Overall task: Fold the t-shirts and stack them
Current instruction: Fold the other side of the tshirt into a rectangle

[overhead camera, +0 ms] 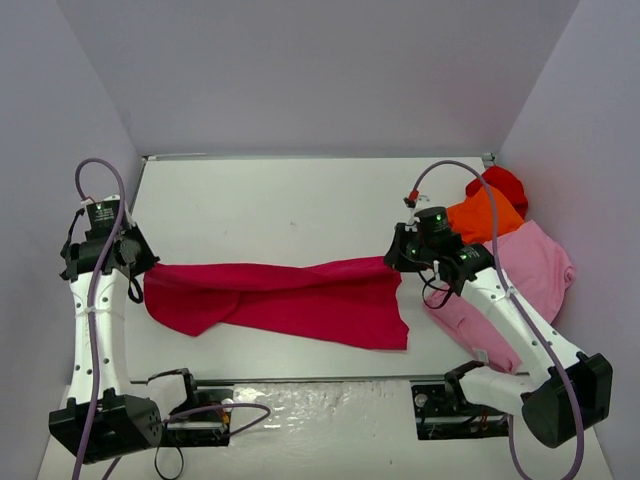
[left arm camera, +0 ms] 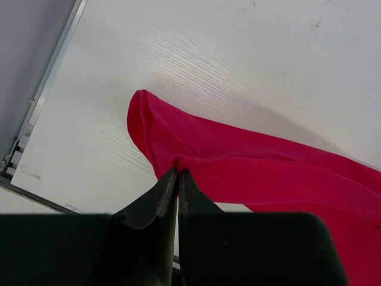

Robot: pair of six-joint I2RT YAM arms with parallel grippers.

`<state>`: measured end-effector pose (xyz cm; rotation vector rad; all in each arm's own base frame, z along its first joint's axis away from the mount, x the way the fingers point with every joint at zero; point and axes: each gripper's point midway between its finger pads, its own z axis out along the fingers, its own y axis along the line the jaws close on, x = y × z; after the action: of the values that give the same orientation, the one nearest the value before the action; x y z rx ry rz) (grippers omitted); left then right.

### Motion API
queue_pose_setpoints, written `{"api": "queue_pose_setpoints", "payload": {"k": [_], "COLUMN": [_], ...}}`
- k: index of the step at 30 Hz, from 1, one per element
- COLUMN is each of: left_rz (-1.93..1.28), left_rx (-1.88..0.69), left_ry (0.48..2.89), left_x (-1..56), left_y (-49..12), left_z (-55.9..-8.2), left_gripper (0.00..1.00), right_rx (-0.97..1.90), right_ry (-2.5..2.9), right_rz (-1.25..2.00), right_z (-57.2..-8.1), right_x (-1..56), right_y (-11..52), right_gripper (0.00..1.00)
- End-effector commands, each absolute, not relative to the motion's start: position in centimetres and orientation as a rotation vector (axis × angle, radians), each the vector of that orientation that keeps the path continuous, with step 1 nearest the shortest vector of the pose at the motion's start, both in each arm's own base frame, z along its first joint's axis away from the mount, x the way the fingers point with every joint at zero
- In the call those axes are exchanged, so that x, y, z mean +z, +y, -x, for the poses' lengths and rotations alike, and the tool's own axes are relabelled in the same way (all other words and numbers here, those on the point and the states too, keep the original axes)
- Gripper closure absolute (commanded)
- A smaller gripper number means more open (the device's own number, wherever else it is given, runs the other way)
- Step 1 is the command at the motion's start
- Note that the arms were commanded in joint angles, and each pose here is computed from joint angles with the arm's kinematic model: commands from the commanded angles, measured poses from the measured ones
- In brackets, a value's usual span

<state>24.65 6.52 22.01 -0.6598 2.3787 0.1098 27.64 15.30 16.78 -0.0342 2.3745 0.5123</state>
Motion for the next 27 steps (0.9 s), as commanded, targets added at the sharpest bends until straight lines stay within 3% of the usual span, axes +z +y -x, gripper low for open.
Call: {"api": "queue_pose_setpoints", "payload": {"k": [1, 11, 14, 15, 17, 19, 22, 24, 27], "left_rz": [0.635, 0.607, 0.608, 0.609, 0.62, 0.628, 0.65, 0.653, 0.645], "left_rx": [0.143, 0.144, 0.145, 0.147, 0.171, 0.194, 0.227, 0.236, 0.209], "left_ry": [2.371, 2.398, 2.4, 2.4, 2.392, 2.385, 2.362, 2.35, 2.332], "left_x": [22.5, 21.9, 21.9, 22.0, 22.1, 22.3, 22.7, 22.9, 23.6], "left_y": [7.1, 6.7, 6.7, 6.7, 7.1, 7.4, 7.9, 8.0, 7.8], "left_z": [-24.6, -23.5, -23.5, -23.5, -23.4, -23.2, -23.1, -23.1, -23.5], "left_gripper": [1.0, 1.0, 0.96, 0.89, 0.65, 0.54, 0.4, 0.34, 0.34], "right_rx": [0.542, 0.55, 0.519, 0.504, 0.474, 0.45, 0.396, 0.352, 0.315], "right_ry": [2.377, 2.486, 2.532, 2.548, 2.57, 2.57, 2.53, 2.514, 2.499], "right_rz": [0.023, 0.034, 0.054, 0.057, 0.062, 0.036, -0.007, -0.022, 0.006], "right_z": [-26.6, -22.5, -21.2, -20.7, -20.1, -19.8, -20.3, -20.8, -21.9], "right_x": [16.6, 13.1, 12.0, 11.7, 11.3, 11.4, 12.0, 12.0, 12.5], "right_y": [16.2, 18.7, 19.0, 19.0, 19.0, 18.9, 18.6, 18.3, 18.6], "right_gripper": [1.0, 1.0, 1.0, 1.0, 0.99, 0.86, 0.54, 0.49, 0.48]}}
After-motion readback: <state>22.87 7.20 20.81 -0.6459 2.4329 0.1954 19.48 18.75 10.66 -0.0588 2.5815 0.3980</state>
